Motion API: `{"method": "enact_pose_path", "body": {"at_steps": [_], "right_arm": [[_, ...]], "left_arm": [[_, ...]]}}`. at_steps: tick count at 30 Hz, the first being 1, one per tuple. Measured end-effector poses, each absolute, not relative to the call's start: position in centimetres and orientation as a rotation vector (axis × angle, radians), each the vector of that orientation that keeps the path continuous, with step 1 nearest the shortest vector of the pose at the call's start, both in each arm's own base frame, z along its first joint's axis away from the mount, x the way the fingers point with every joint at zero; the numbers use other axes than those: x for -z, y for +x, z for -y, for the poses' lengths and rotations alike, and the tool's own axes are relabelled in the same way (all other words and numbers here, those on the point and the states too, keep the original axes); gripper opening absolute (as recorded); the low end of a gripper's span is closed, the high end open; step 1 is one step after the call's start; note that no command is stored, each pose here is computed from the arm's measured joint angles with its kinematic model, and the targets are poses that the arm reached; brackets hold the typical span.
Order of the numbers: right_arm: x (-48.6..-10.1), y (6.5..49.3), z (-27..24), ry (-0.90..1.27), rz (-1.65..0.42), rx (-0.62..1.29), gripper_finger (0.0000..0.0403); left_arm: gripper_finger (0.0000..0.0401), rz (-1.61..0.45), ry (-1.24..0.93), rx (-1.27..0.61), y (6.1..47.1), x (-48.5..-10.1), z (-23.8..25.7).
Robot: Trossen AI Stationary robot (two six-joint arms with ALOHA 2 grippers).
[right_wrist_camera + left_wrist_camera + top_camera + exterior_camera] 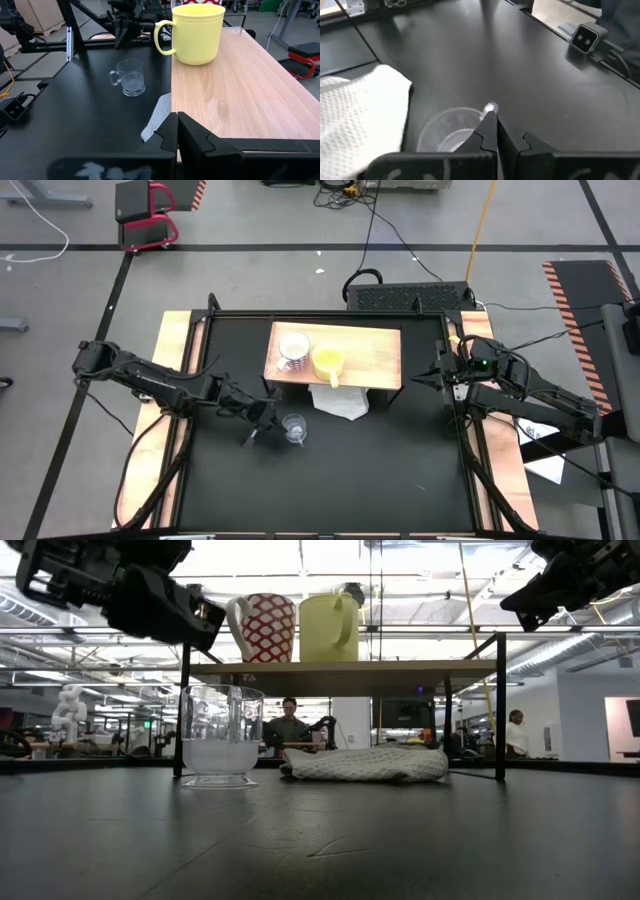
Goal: Stack small to large cups/mugs on shelf
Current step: Put the transparent mug on the shelf
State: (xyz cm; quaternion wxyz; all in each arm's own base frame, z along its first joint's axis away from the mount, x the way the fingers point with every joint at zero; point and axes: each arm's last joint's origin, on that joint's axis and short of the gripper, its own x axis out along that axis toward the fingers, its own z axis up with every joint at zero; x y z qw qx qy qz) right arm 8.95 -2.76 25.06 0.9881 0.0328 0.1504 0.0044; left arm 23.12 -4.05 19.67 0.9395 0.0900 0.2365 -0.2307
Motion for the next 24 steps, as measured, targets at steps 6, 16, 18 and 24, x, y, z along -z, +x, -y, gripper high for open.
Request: {"method": "enact_pose_path", "body": {"at_steps": [6, 16, 18, 24], "right_arm": [[-25.1, 8.9, 2.8, 0.066, -0.302, -0.009, 0.0000], [-25.1, 9.0, 2.8, 0.066, -0.302, -0.009, 0.0000], [-25.0, 9.0, 2.8, 0.067, -0.304, -0.009, 0.0000], [-25.0, 9.0, 2.8, 0.069, -0.307, -0.009, 0.0000]], "left_arm": [[0.0001, -0.551, 0.211, 0.492, 23.7, -21.8, 4.2], [0.0000, -0.659, 0.214, 0.534, 26.0, -20.3, 4.8], [0.0000, -0.660, 0.235, 0.548, 26.6, -20.2, 5.0], [0.0000, -0.712, 0.242, 0.531, 27.3, -20.9, 5.0]]}}
